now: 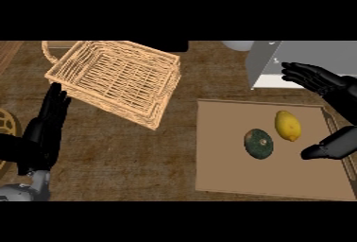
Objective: Pick the squash from the tray and place it in the tiered shelf
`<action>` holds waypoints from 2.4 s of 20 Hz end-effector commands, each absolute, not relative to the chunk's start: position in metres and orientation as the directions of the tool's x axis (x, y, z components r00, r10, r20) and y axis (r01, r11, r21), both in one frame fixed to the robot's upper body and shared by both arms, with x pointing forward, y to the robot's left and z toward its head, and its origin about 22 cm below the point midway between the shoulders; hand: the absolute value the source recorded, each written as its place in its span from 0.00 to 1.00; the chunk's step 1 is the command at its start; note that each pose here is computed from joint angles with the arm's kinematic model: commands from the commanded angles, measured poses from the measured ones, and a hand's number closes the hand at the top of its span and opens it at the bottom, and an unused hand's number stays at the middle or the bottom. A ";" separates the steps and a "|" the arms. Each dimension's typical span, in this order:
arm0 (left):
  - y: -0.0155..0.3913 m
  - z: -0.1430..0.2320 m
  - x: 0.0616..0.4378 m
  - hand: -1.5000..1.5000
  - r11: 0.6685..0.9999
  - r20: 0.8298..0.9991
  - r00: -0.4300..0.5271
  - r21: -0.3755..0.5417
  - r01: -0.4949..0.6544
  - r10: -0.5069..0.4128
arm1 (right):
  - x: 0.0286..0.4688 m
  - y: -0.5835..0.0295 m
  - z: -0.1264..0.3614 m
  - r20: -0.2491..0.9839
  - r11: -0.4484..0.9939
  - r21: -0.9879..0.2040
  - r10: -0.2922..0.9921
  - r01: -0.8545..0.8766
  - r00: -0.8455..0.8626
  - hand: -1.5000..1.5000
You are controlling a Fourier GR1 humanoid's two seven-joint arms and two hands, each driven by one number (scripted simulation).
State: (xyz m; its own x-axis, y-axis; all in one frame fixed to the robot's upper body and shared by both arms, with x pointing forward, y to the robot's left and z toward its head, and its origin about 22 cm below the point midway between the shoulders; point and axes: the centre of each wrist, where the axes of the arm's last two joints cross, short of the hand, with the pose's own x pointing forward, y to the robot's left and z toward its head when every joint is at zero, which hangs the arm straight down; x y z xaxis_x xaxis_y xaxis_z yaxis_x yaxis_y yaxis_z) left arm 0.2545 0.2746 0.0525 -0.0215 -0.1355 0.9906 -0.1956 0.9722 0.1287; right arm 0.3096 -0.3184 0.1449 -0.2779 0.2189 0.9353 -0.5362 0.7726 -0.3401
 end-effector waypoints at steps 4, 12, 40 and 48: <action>0.278 0.057 0.258 0.50 0.973 0.992 -0.026 0.116 -0.200 -0.124 | 0.282 -0.283 0.206 0.678 0.456 -0.725 0.608 -0.517 -0.414 0.00; 0.278 0.059 0.249 0.50 0.973 0.988 -0.021 0.147 -0.181 -0.153 | 0.245 -0.236 0.214 0.352 0.192 -0.894 0.860 -0.404 -0.370 0.00; 0.268 0.053 0.263 0.50 0.976 0.990 -0.020 0.133 -0.172 -0.138 | 0.264 -0.230 0.102 0.084 -0.013 -0.920 0.969 -0.392 -0.230 0.00; 0.265 0.057 0.258 0.50 0.976 0.992 -0.032 0.114 -0.186 -0.121 | 0.271 -0.232 0.095 0.103 0.005 -0.924 0.966 -0.382 -0.237 0.00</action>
State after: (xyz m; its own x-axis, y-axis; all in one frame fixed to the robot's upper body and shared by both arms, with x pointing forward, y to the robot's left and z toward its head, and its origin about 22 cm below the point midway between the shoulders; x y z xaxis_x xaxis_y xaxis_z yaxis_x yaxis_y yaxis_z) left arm 0.2534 0.2633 0.0540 -0.0283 -0.1314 0.9909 -0.1823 0.9754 0.1242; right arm 0.2679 -0.2261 0.0950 -0.2307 0.9694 0.0837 -0.3823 -0.0112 -0.9240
